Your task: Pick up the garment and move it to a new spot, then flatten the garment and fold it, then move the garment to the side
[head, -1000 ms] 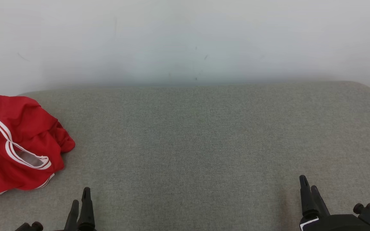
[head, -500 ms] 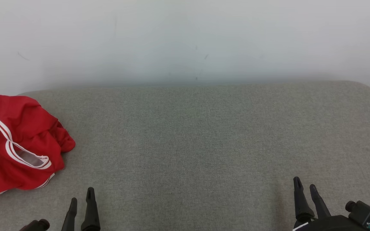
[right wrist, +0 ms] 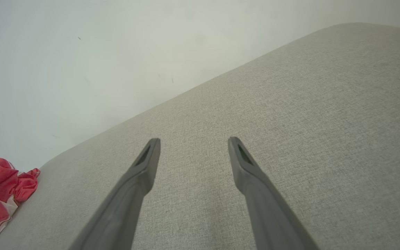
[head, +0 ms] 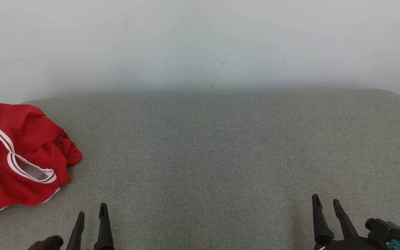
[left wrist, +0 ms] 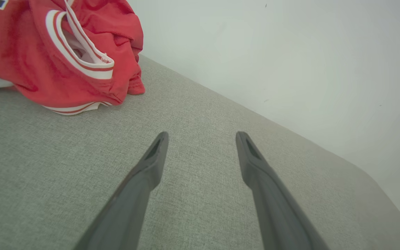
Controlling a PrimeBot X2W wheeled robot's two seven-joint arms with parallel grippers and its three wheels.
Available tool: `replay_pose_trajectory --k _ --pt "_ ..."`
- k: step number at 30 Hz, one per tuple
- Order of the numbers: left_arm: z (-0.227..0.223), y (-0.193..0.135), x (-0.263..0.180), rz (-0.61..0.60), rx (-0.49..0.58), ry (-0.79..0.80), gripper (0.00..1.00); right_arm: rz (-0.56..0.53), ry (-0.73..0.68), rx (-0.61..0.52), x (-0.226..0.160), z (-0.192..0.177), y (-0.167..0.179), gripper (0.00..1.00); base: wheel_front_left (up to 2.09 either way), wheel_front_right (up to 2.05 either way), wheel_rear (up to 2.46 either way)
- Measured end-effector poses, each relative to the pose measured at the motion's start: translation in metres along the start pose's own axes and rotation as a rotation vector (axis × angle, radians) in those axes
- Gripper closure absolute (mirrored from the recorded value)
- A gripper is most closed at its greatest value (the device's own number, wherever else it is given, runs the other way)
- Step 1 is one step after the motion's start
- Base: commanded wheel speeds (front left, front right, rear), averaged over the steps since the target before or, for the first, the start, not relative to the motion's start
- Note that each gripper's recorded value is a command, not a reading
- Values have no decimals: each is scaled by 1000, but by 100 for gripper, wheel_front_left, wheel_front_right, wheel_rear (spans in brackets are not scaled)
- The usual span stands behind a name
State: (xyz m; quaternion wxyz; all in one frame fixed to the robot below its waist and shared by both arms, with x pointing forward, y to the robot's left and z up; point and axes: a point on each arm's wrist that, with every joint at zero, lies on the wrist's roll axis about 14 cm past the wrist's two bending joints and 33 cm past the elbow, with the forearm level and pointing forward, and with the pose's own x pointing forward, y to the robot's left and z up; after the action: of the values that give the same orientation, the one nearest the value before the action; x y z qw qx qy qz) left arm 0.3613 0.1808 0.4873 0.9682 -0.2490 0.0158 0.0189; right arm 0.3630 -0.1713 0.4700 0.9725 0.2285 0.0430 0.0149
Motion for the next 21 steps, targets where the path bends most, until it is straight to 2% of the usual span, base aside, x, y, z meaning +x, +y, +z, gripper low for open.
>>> replay_pose_trajectory --k 21 --pt "4 -6 -5 -35 211 -38 0 44 -8 -201 -2 -2 8 0 0 0 0"
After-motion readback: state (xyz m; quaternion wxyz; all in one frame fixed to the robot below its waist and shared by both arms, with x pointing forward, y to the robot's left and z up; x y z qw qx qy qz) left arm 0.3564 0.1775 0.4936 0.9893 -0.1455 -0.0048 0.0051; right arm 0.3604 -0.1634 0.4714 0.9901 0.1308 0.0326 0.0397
